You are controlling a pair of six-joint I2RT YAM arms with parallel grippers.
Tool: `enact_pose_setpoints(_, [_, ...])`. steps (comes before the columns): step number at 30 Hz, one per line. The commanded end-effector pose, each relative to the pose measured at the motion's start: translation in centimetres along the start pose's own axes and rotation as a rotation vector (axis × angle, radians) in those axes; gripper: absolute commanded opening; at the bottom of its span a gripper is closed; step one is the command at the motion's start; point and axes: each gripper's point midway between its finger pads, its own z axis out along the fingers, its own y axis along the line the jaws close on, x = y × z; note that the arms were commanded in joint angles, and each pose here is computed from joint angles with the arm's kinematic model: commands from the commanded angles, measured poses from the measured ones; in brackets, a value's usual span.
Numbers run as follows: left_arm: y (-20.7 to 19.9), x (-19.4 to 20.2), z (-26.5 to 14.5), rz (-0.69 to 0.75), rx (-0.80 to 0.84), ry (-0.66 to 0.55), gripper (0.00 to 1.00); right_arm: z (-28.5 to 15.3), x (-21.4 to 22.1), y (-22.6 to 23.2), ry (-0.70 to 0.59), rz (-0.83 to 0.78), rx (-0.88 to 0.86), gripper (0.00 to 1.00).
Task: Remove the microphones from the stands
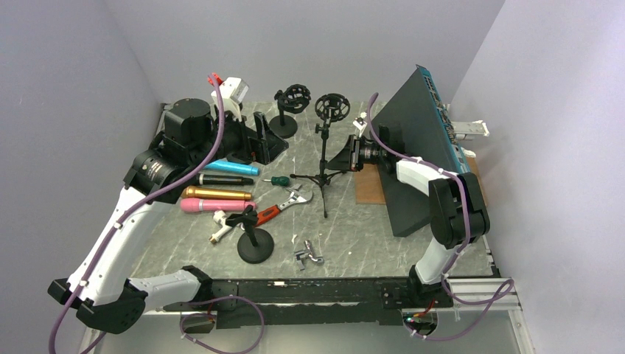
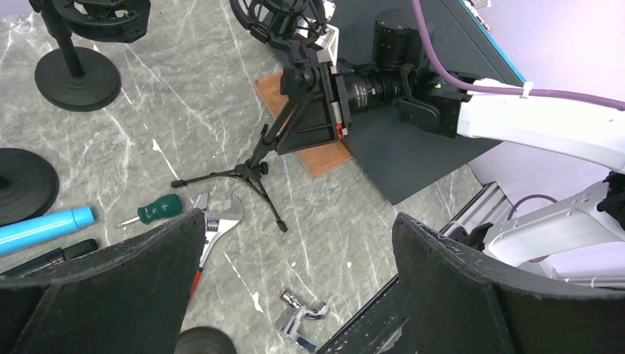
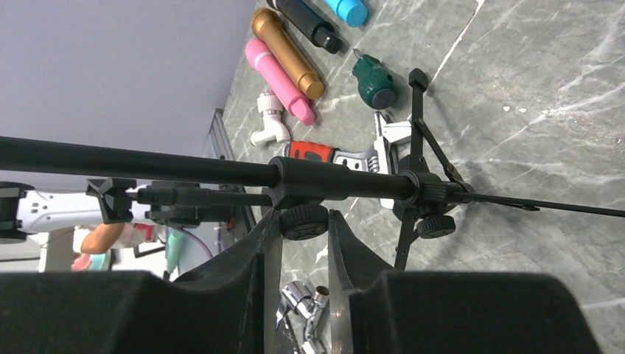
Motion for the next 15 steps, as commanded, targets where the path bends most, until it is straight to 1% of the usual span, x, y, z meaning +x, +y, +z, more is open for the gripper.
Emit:
enact_pose_setpoints(1, [-0.7, -1.3, -1.2, 0.019, 0.024, -0.047, 0.99, -0.3, -0.9, -0.3, -0.034, -0.174, 0.052, 0.0])
enact_pose_setpoints(4, [-0.6, -1.2, -1.2, 0.017, 0.022, -0.047, 0.99, -0.3, -0.1, -1.7, -0.024, -0.289, 0.146, 0.0])
enact_pose_setpoints(10, [-0.8, -1.2, -1.1, 0.014, 0.029, -0.04, 0.99, -0.8, 1.3, -5.5, 0.003, -0.508, 0.389, 0.0])
enact_pose_setpoints(11, [-0.8, -1.2, -1.1, 0.014, 0.029, -0.04, 0.99, -0.9, 1.2, -5.8, -0.002, -0.527, 0.422, 0.0])
enact_pose_setpoints(15, [-0.7, -1.0, -1.2, 0.012, 0.023, -0.036, 0.99, -1.3, 0.9, -5.9, -0.035, -0.709, 0.542, 0.0])
